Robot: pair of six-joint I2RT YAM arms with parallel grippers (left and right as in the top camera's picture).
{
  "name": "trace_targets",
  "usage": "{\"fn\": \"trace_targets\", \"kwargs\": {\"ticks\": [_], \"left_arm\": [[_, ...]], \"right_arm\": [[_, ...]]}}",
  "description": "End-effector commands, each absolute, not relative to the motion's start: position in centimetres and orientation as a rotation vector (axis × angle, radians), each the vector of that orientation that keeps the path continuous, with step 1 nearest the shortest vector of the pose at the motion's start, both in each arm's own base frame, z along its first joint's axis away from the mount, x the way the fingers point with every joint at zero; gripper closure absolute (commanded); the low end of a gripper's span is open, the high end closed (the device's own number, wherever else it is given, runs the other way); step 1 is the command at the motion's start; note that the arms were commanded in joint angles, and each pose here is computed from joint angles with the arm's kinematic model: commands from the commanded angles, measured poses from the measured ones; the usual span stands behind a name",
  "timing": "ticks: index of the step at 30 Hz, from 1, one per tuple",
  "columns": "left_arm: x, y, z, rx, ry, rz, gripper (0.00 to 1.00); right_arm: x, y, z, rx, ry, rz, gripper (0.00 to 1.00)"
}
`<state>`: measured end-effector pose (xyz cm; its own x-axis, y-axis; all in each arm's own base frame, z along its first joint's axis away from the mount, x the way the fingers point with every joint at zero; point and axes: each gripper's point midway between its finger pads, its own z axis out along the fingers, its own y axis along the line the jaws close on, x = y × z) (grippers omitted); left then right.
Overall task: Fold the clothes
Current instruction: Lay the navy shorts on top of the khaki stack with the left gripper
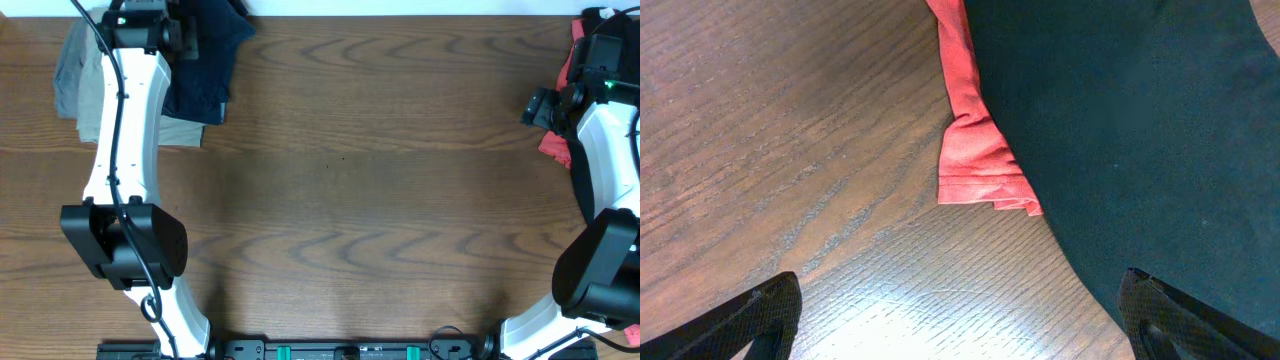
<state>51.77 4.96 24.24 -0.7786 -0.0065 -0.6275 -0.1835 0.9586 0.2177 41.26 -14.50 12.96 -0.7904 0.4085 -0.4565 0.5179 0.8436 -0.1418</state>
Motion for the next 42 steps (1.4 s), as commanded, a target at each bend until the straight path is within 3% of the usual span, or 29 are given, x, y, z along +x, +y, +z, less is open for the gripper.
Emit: {"fn": "trace_targets", "kwargs": {"ticks": [1,29,31,34,38,39,42], "left_arm": [[51.9,5.2,27.0,-0.173,2.369,0.36,0.94],[56.5,15.4,21.1,-0.39,2.301,0.437,0.93],[56.6,15.7,20.5,-0.396,2.31,0.44,0.77],[56.6,16.1,19.1,-0.401,2.334,0.445,0.7],[56.6,16.4,18.5,-0.409,2.345,0.449,0.44],[56.6,16.5,18.5,-0.41,2.344,0.449,0.34],[56.7,16.6,18.6,-0.411,2.335,0.45,0.28]], "right_arm": [[41.6,-14.6,13.7,0.682,2.586,-0.379,0.01],[41.6,-14.6,13.7,0.682,2.586,-0.379,0.01],[41.6,-14.6,13.7,0.682,2.586,-0.38,0.01],[41.6,-14.6,13.7,0.683,2.586,-0.38,0.01],[41.6,-14.6,13.7,0.683,2.586,-0.38,0.01],[41.6,-14.6,13.7,0.682,2.586,-0.379,0.01],[41.6,-14.6,13.7,0.682,2.586,-0.379,0.01]]}}
